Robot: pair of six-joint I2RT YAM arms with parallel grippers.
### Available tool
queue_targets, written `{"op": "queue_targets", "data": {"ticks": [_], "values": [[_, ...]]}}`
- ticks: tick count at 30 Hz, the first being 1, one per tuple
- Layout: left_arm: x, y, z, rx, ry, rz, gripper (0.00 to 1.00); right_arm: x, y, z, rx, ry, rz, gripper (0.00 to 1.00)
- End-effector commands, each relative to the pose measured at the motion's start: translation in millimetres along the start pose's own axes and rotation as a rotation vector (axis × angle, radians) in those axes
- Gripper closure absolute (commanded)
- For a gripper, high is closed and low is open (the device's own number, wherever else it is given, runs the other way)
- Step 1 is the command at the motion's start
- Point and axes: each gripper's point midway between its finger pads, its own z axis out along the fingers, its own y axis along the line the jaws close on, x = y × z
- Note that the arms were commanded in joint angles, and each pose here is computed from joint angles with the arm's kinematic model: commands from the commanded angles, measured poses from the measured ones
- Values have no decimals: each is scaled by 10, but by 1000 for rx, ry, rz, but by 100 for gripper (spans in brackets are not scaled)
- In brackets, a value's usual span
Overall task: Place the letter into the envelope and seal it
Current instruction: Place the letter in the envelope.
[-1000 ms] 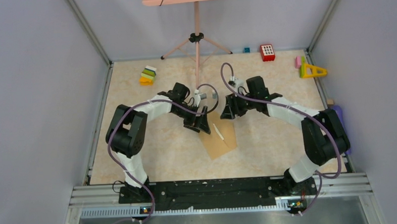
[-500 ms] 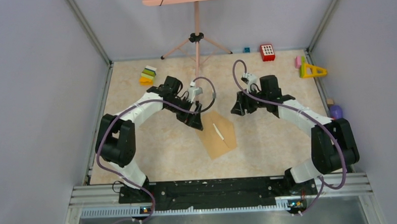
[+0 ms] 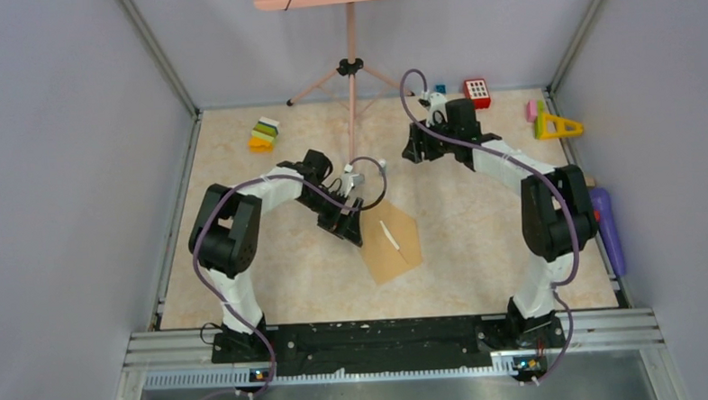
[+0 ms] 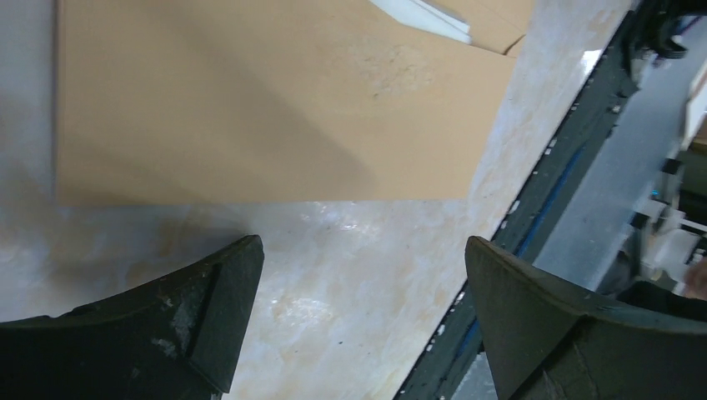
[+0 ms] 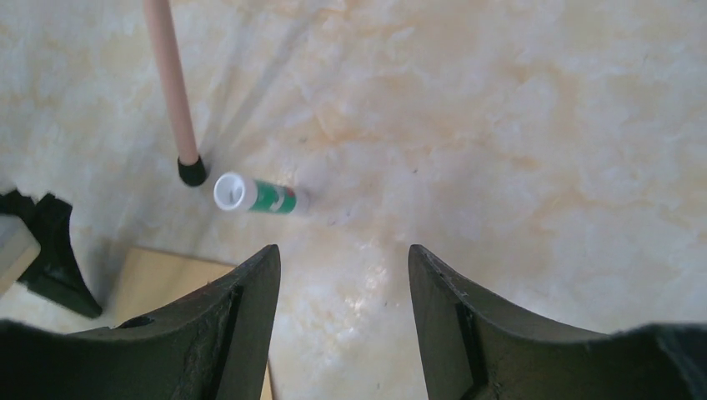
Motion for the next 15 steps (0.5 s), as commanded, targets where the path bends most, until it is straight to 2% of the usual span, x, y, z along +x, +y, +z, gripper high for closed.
{"op": "queue_targets", "data": {"ticks": [1, 8, 15], "values": [[-116, 100, 70, 8, -7, 19, 2, -550, -67, 99, 70, -84, -27, 43], [-247, 346, 159, -64, -40, -23, 2, -844, 166, 159, 68, -138, -55, 43], [-510, 498, 169, -126, -102, -29, 2, -743, 397, 263, 42, -95, -81, 43]]}}
